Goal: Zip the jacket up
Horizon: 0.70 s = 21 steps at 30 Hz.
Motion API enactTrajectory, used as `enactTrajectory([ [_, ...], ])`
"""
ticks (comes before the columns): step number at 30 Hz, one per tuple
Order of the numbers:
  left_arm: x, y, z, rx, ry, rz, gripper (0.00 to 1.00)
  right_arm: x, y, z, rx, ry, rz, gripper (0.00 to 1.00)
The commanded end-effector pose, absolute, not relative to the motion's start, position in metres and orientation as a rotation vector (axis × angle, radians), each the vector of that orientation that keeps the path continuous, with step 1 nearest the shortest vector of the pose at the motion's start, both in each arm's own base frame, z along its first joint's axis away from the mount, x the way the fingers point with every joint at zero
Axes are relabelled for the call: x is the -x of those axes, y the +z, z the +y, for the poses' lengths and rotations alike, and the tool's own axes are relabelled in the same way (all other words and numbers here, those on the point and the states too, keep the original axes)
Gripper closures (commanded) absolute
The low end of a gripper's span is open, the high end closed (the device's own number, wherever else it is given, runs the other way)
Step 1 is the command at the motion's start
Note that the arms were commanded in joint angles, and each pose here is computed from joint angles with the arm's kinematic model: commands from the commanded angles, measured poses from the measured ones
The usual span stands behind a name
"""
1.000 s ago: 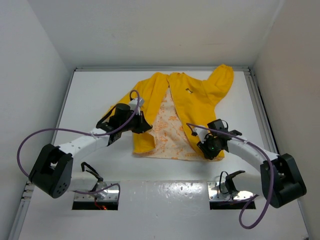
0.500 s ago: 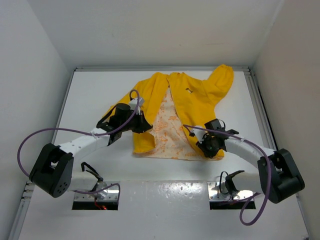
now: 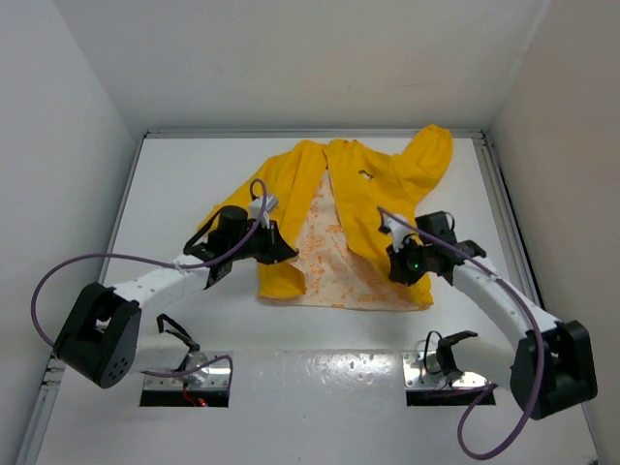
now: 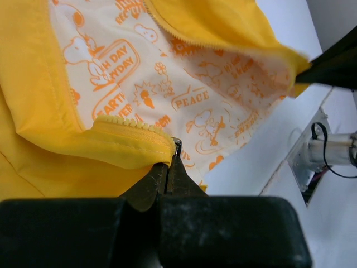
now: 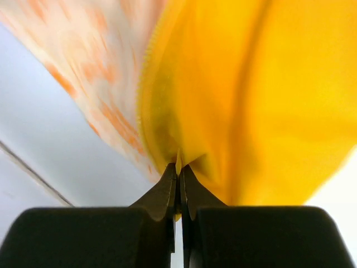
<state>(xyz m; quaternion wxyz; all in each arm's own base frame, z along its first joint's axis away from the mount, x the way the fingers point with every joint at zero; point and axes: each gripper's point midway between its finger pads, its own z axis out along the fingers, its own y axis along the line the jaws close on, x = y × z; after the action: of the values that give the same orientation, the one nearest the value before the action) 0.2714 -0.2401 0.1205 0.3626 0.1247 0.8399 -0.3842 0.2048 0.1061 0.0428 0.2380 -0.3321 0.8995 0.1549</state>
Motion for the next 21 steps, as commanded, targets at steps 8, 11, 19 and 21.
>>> enactTrajectory([
  [8,-0.243,0.190,-0.267,-0.607,-1.306,1.929,1.00,-0.227,0.174,0.193,0.608,1.030,2.085,1.00],
  [11,-0.245,0.216,-0.272,-0.564,-1.397,1.863,1.00,-0.229,0.176,0.210,0.597,1.049,2.038,1.00],
  [19,-0.242,0.264,-0.280,-0.543,-1.539,1.746,1.00,-0.240,0.199,0.234,0.342,1.208,2.062,1.00],
  [21,-0.240,0.264,-0.280,-0.513,-1.571,1.745,1.00,-0.244,0.202,0.239,0.300,1.228,2.047,1.00],
])
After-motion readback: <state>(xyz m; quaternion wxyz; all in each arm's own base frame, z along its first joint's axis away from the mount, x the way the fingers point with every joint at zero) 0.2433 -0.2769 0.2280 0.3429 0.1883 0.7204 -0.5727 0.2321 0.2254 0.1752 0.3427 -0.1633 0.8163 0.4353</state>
